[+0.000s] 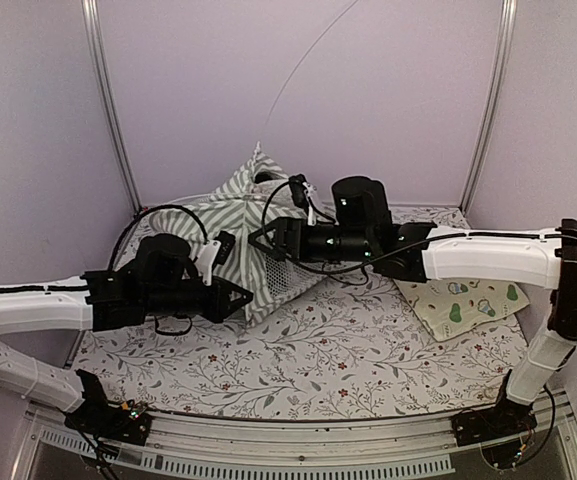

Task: Set up the pet tent
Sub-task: Attach the tent pole to the pole socket of the pet tent.

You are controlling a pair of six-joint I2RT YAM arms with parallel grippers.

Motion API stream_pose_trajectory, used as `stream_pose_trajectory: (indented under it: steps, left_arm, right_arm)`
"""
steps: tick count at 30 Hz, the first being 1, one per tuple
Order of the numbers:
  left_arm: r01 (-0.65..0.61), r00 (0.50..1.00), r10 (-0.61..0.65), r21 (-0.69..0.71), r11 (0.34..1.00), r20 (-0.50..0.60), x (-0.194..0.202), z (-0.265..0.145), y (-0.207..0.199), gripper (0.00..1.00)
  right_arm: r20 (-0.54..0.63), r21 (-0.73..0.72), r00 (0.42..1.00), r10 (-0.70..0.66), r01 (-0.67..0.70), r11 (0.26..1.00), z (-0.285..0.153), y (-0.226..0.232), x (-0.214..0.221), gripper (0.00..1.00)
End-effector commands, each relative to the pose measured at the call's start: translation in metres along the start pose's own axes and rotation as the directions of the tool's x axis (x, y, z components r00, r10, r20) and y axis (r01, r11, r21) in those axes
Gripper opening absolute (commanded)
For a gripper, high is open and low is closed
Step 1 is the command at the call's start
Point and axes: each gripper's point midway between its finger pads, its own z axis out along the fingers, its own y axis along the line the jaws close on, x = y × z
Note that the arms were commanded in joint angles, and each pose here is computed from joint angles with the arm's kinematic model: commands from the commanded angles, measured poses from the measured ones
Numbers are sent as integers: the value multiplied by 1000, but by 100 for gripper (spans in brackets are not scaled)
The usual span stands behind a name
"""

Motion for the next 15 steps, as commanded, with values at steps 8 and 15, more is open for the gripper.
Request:
stream_pose_trajectory:
  steps: [8, 15]
  left_arm:
    - [55, 996, -66, 164, 985, 66, -50, -25, -23, 0]
    - [28, 998, -39, 198, 980, 52, -51, -28, -31, 0]
  right_arm:
    - [9, -15, 985, -175, 175, 984, -32, 26, 9, 77]
    - [-58, -50, 989, -139, 136, 989, -7, 35, 30, 59]
